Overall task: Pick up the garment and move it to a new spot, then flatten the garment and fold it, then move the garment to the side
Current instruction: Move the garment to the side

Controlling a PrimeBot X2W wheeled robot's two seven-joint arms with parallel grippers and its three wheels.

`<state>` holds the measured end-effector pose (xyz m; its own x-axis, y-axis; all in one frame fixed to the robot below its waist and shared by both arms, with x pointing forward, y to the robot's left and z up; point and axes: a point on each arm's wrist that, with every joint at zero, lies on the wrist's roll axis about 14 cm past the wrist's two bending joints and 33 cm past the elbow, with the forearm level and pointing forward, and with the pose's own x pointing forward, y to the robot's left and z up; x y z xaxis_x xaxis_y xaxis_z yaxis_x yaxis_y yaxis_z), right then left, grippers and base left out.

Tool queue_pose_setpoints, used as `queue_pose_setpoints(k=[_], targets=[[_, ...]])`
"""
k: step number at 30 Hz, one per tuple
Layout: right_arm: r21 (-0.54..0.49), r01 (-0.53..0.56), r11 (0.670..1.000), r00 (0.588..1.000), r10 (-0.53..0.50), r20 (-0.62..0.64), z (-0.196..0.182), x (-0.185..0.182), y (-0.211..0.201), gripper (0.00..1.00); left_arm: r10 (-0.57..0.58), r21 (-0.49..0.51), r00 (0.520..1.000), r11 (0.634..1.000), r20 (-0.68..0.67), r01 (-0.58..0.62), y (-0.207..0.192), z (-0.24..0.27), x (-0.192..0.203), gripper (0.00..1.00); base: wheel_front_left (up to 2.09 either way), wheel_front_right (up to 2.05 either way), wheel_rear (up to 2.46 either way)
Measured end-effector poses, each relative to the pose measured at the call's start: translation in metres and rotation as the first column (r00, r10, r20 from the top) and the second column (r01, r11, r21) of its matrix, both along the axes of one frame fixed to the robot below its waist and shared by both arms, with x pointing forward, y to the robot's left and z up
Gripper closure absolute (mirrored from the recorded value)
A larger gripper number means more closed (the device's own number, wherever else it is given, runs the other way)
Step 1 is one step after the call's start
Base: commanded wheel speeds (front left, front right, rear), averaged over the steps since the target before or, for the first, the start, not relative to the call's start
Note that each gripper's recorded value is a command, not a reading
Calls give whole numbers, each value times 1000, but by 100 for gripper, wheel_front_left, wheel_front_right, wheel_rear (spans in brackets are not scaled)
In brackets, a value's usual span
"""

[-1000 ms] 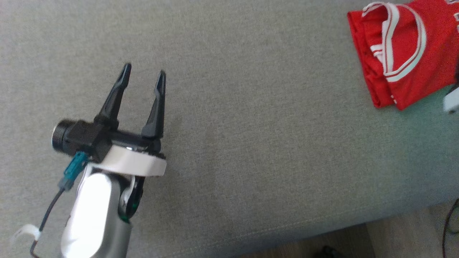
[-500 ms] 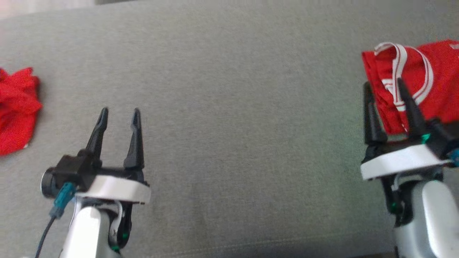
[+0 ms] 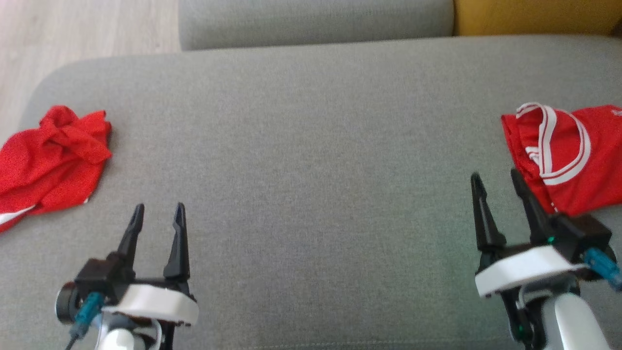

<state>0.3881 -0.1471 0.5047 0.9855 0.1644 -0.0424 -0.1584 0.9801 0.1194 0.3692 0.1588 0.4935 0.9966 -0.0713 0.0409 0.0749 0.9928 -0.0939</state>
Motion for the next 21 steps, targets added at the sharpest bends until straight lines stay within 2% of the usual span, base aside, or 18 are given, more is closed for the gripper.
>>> queue_pose_setpoints(k=[9,21], targets=[[-2,35,999,999,-35,-26,-3,-32,-12,0,-10,2,1000,1000,-12,10,-4,0,-27,0,0,0,0],[-2,53,999,999,-53,-3,8,-42,-18,0,-13,7,1000,1000,-18,13,-3,-1,-35,0,0,0,0]])
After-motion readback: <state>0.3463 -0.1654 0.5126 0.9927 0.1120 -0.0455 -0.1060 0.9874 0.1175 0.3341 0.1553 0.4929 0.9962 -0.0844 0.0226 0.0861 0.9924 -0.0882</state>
